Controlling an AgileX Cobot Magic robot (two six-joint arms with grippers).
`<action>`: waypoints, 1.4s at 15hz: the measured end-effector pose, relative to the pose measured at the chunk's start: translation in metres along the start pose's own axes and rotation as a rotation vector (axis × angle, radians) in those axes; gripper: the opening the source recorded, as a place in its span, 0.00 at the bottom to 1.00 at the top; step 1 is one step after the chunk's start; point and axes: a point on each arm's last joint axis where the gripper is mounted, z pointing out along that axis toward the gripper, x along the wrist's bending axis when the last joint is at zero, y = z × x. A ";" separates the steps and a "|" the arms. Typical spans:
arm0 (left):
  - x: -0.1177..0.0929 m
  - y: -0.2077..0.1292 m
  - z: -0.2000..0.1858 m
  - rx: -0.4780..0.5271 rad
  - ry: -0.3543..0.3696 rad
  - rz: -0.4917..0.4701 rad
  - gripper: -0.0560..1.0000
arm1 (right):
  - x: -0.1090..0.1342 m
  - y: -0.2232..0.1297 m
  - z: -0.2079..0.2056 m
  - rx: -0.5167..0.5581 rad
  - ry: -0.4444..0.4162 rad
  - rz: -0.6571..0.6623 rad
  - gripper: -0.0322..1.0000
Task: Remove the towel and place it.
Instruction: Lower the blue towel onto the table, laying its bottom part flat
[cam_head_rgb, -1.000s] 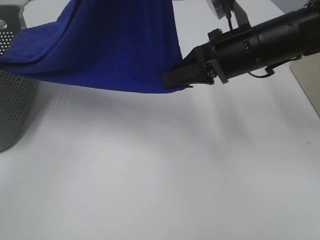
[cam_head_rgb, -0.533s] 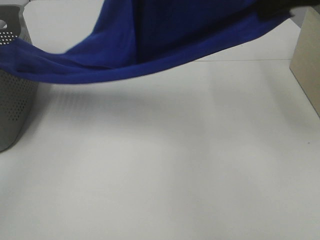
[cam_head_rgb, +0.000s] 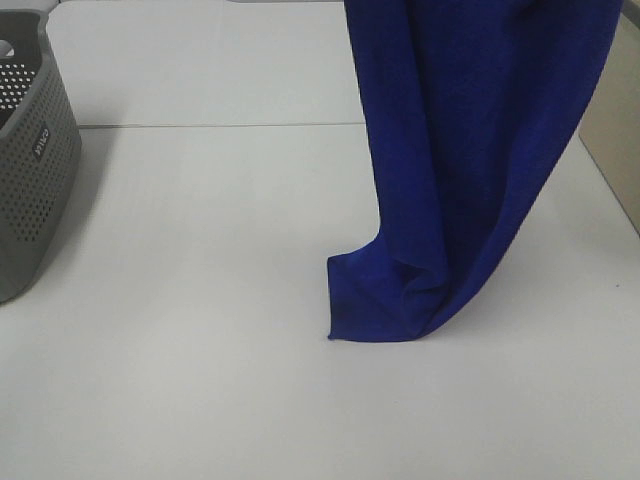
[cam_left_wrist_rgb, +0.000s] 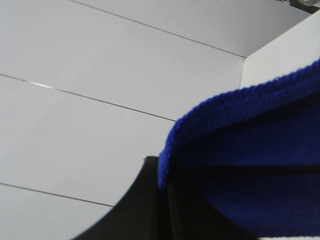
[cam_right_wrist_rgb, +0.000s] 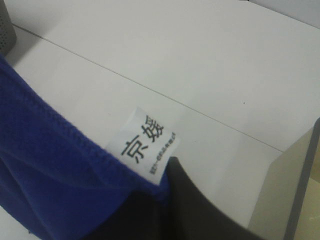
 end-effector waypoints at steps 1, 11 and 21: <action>0.007 -0.010 0.002 0.001 0.037 -0.050 0.05 | -0.004 0.004 0.006 0.005 -0.017 -0.008 0.06; 0.005 -0.084 0.057 -0.057 0.195 -0.151 0.05 | -0.048 0.075 0.080 -0.386 -0.254 -0.092 0.06; 0.023 -0.146 0.140 -0.097 0.431 -0.149 0.05 | -0.078 0.114 0.153 -0.633 -0.373 -0.142 0.06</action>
